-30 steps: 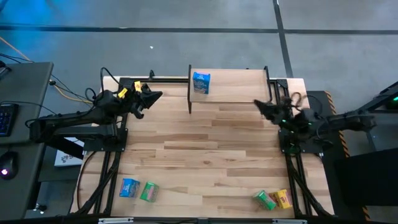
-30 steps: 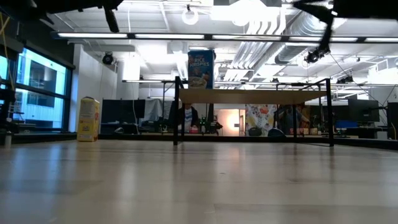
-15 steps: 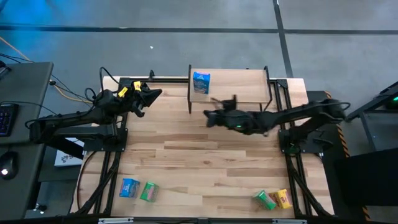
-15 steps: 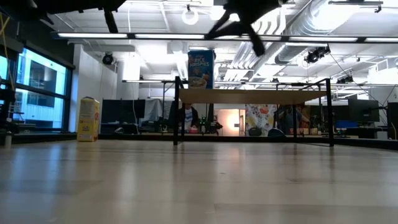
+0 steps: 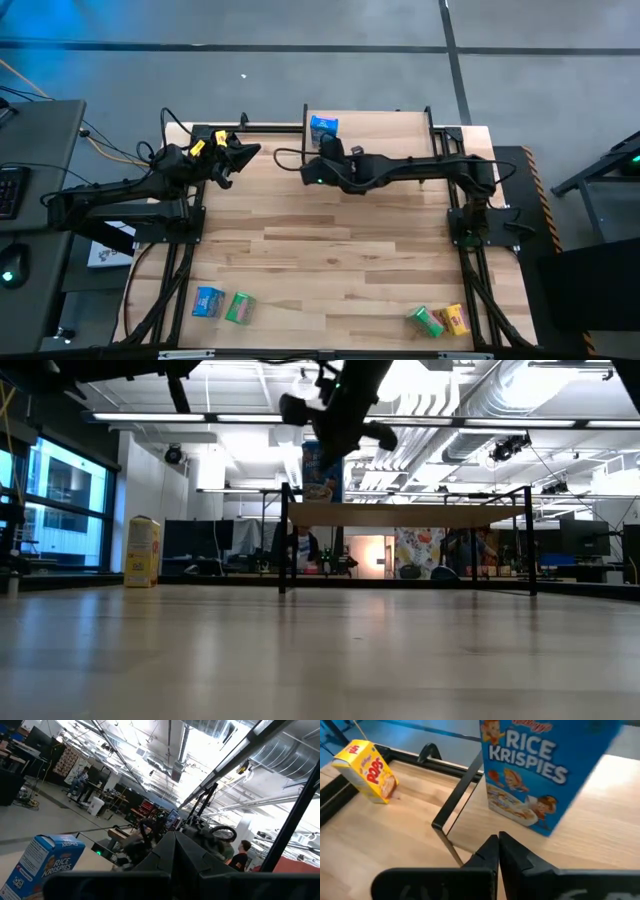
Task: Stack cereal on shelf
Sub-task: Put the top blue cereal box on the shelf, then put the blue cereal box on the shelf
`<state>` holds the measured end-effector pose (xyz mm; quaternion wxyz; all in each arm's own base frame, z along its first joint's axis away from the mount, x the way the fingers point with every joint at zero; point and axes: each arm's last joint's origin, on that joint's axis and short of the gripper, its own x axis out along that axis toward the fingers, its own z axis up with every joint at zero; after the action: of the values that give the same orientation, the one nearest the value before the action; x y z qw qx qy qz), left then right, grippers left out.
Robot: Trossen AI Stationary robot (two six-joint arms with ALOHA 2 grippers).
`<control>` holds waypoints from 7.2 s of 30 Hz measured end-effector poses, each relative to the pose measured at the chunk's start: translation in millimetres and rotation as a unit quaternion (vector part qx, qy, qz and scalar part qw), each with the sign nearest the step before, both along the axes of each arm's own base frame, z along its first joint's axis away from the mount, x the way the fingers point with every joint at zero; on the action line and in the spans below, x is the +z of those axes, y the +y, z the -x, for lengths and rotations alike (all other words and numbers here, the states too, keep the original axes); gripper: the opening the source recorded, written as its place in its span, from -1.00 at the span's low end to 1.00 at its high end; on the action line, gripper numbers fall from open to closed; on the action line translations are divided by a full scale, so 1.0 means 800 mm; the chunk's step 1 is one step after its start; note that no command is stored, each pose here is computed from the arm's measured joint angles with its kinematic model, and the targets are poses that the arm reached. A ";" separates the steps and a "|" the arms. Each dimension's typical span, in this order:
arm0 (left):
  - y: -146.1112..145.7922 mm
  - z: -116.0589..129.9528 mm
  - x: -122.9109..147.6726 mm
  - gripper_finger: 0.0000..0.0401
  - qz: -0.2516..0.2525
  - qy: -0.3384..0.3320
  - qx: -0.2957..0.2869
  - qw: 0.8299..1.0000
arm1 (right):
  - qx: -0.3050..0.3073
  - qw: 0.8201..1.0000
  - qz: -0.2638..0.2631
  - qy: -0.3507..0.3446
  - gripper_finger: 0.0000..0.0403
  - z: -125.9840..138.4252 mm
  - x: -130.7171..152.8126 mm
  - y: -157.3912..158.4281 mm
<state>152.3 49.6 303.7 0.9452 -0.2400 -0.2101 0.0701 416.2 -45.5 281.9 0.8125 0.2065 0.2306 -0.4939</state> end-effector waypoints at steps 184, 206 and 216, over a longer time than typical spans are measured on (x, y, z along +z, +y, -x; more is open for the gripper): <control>0.001 -0.003 -0.007 -1.00 0.022 0.027 -0.004 0.999 | 0.096 0.995 0.004 -0.035 -1.00 -0.020 -0.023 -0.147; 0.001 -0.004 -0.011 -1.00 0.015 0.045 -0.002 0.999 | 0.258 0.961 0.007 0.098 -1.00 0.051 0.064 -0.082; 0.001 -0.004 -0.011 -1.00 0.010 0.046 0.000 0.999 | 0.306 0.950 -0.002 -0.067 -1.00 0.155 0.072 -0.020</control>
<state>155.2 50.4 295.2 0.9513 -0.2461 -0.1658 0.0833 291.8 -61.5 339.4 0.9379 0.1600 0.2286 -0.2062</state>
